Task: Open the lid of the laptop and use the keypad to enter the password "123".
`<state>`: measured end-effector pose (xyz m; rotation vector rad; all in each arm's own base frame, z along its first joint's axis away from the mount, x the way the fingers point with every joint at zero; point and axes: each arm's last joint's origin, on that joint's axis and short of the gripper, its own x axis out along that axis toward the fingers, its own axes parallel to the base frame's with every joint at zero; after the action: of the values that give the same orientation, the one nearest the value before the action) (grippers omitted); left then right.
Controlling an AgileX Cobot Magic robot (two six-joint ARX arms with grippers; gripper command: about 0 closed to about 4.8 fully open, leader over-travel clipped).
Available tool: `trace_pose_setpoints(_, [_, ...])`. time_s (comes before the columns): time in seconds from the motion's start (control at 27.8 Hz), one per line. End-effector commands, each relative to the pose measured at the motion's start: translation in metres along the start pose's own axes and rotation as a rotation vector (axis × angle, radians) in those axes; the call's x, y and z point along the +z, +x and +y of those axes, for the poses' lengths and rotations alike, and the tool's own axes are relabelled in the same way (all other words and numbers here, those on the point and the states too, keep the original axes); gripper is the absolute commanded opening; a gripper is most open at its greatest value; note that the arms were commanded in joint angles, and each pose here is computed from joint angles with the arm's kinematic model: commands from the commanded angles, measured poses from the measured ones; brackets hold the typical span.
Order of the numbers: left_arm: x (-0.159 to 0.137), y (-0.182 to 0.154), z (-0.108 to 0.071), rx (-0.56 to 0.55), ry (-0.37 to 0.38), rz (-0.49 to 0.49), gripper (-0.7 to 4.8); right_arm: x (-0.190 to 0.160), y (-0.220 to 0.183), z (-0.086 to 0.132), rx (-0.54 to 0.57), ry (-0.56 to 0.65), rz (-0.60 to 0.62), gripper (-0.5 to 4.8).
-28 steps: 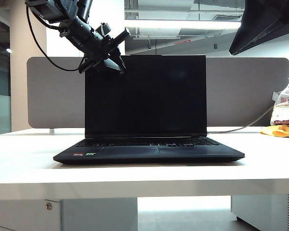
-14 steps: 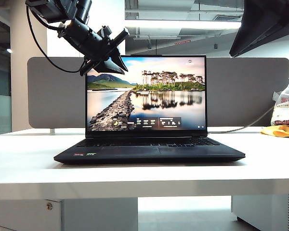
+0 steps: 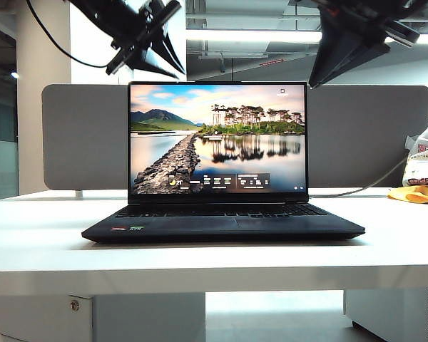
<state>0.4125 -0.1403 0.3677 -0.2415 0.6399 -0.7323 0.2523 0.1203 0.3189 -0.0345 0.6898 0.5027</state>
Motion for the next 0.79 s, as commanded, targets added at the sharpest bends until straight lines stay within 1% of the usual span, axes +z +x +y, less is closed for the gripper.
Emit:
trace_pose_setpoints(0.04, [-0.002, -0.012, -0.02, -0.06, 0.054, 0.049, 0.57, 0.013, 0.005, -0.004, -0.02, 0.012, -0.021, -0.06])
trace_pose_setpoints(0.14, [-0.005, -0.02, -0.04, -0.065, 0.117, 0.069, 0.55, 0.019, 0.009, -0.01, -0.035, 0.025, -0.01, -0.06])
trace_pose_setpoints(0.25, [-0.005, -0.032, -0.06, -0.068, 0.17, 0.06, 0.52, 0.022, 0.01, -0.016, -0.051, 0.039, -0.006, -0.06])
trace_pose_setpoints(0.36, [-0.008, -0.044, -0.079, -0.098, 0.2, 0.046, 0.52, 0.022, 0.009, -0.022, -0.065, 0.052, -0.009, -0.05])
trace_pose_setpoints(0.5, [-0.017, -0.065, -0.092, -0.103, 0.228, 0.037, 0.52, 0.022, 0.009, -0.03, -0.084, 0.067, -0.01, -0.06])
trace_pose_setpoints(0.58, [-0.023, -0.074, -0.094, -0.097, 0.232, 0.038, 0.52, 0.023, 0.008, -0.033, -0.093, 0.073, -0.013, -0.05])
trace_pose_setpoints(0.68, [-0.035, -0.088, -0.1, -0.098, 0.24, 0.035, 0.52, 0.023, 0.01, -0.035, -0.096, 0.076, -0.015, -0.05])
trace_pose_setpoints(0.79, [-0.05, -0.103, -0.109, -0.07, 0.261, 0.009, 0.51, 0.026, 0.017, -0.036, -0.096, 0.078, 0.002, -0.05])
